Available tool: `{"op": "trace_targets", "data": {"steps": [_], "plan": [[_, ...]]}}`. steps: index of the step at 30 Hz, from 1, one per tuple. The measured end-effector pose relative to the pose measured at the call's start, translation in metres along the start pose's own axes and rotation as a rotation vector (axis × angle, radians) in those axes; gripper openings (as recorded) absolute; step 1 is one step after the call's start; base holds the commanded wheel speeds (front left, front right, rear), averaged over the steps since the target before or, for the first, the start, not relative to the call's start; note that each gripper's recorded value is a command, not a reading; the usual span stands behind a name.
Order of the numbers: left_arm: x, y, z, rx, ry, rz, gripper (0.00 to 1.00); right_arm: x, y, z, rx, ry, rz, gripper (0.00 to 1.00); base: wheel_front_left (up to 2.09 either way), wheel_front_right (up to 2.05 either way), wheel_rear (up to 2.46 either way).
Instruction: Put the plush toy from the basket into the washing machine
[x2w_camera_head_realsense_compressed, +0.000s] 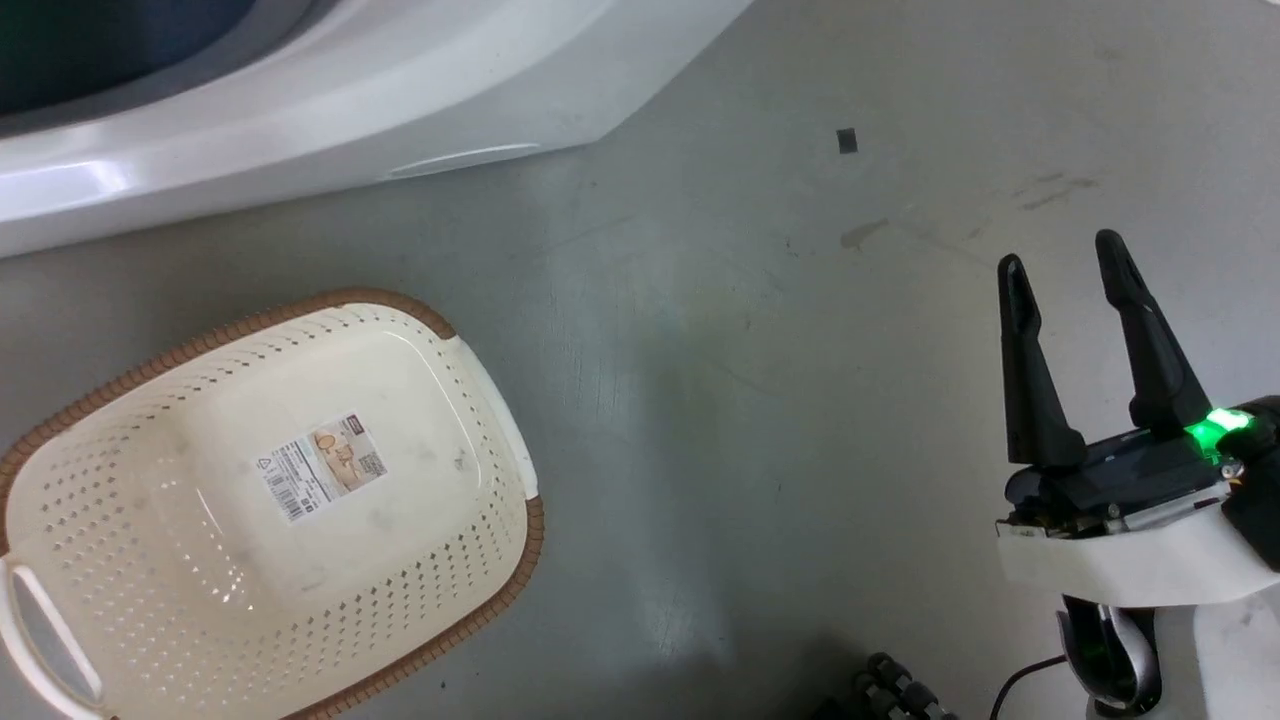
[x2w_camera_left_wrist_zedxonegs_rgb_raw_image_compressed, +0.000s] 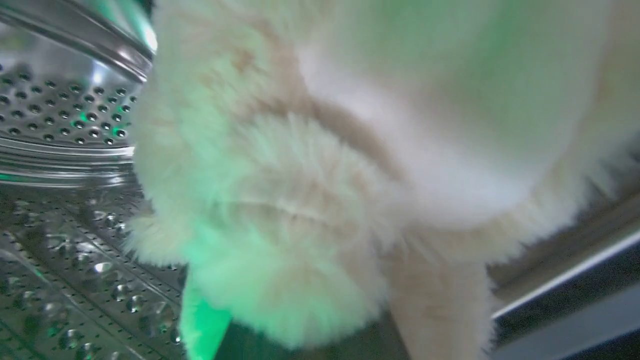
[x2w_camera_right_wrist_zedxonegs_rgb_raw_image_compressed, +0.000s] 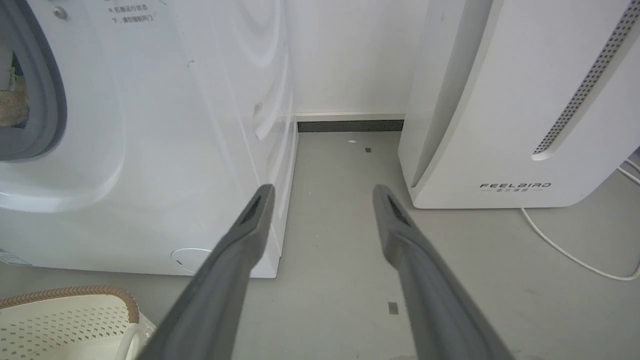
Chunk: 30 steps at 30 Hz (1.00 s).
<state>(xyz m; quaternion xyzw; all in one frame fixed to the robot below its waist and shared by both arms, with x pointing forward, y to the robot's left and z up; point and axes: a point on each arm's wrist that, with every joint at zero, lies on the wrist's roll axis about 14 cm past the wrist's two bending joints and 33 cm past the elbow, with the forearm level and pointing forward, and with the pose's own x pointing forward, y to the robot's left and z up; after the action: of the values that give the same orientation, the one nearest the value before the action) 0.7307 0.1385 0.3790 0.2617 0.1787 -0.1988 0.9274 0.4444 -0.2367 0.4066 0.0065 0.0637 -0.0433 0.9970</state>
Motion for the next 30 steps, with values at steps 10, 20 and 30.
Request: {"op": "trace_targets", "data": {"steps": [10,20,30], "plan": [[0.016,-0.022,-0.023,-0.088,0.145,-0.129,0.0,0.006,0.004,-0.012,0.001,0.023,0.013,1.0,0.0,0.0,0.0],[0.009,-0.018,-0.021,-0.164,0.104,-0.136,1.0,0.009,0.006,-0.001,0.012,-0.01,0.018,1.0,0.0,0.0,0.0],[-0.038,-0.029,-0.01,-0.219,-0.006,-0.12,1.0,-0.001,0.007,0.041,-0.009,-0.109,0.026,1.0,0.0,0.0,0.0]]}}
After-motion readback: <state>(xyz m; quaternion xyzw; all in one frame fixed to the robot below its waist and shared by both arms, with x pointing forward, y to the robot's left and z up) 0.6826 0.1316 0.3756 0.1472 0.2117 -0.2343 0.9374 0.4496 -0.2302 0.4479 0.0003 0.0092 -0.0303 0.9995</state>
